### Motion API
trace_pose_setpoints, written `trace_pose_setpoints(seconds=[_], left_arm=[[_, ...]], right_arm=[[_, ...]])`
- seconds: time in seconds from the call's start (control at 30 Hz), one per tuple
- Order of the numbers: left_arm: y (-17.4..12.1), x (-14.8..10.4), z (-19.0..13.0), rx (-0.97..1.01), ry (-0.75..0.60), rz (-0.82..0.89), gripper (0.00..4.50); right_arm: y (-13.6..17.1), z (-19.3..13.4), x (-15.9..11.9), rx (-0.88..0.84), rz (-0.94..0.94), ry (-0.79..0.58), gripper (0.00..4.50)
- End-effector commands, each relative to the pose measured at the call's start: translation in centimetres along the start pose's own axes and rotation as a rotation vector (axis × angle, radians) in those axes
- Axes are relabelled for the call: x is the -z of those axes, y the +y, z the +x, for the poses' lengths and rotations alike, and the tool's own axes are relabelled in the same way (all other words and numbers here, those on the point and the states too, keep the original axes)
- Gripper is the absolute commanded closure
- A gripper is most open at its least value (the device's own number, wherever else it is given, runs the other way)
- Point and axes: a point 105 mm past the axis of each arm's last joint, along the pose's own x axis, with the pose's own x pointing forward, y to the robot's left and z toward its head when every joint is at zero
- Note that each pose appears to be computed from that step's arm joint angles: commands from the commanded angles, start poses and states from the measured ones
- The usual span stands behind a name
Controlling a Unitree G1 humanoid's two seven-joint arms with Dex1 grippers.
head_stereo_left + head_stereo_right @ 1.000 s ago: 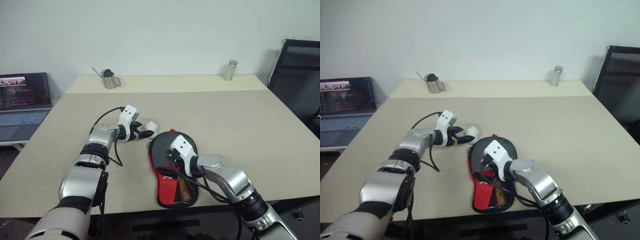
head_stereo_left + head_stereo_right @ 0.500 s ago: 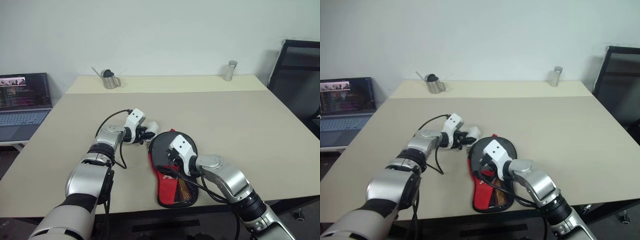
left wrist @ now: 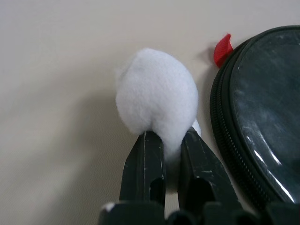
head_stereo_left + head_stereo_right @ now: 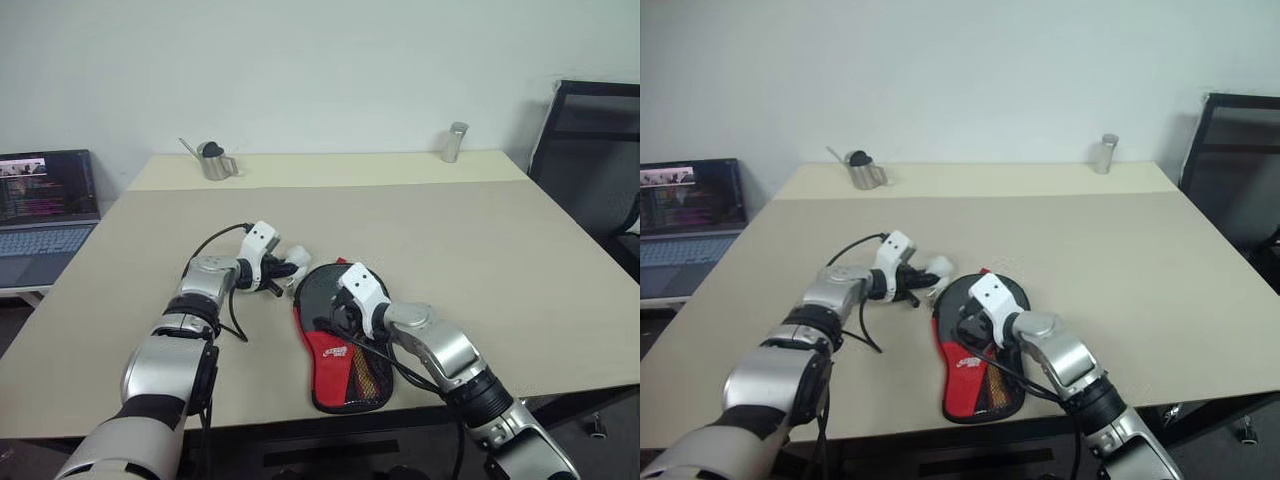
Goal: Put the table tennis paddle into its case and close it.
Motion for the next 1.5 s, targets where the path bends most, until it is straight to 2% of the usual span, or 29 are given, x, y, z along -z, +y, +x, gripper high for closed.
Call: trace_pose_setpoints(seconds=[0.03, 0.13, 0.4, 0.67, 1.1, 1.33, 1.5], left_arm=[[0.8, -0.5, -1.1, -0.008, 0.003, 0.033, 4.46], [1.0, -1.1, -1.1, -0.02, 0.015, 0.089, 4.46], [1.4, -4.6, 0.4, -0.171, -0.011, 0.277, 4.46], [-0.5, -7.9, 2.9, -0.224, -0.069, 0.408, 4.46], [-7.4, -11.7, 7.2, -0.141, -0.136, 0.838, 4.46], [-13.4, -15.7, 8.8, -0.045, -0.277, 1.034, 4.46], [-16.4, -17.7, 9.1, -0.003, -0.35, 1.105, 4.46]], right_arm=[[-0.8, 0.5, 2.0, 0.015, 0.0, 0.077, 0.0], [-0.8, 0.5, 3.0, 0.01, -0.003, 0.109, 0.0], [-0.9, -0.3, 5.3, 0.016, -0.006, 0.178, 0.0], [-0.4, -1.2, 6.8, -0.005, 0.002, 0.226, 0.0], [1.5, -1.7, 8.2, -0.027, 0.023, 0.268, 0.0], [2.4, -1.6, 8.3, -0.035, 0.035, 0.271, 0.0], [2.7, -1.4, 8.2, -0.036, 0.043, 0.268, 0.0]])
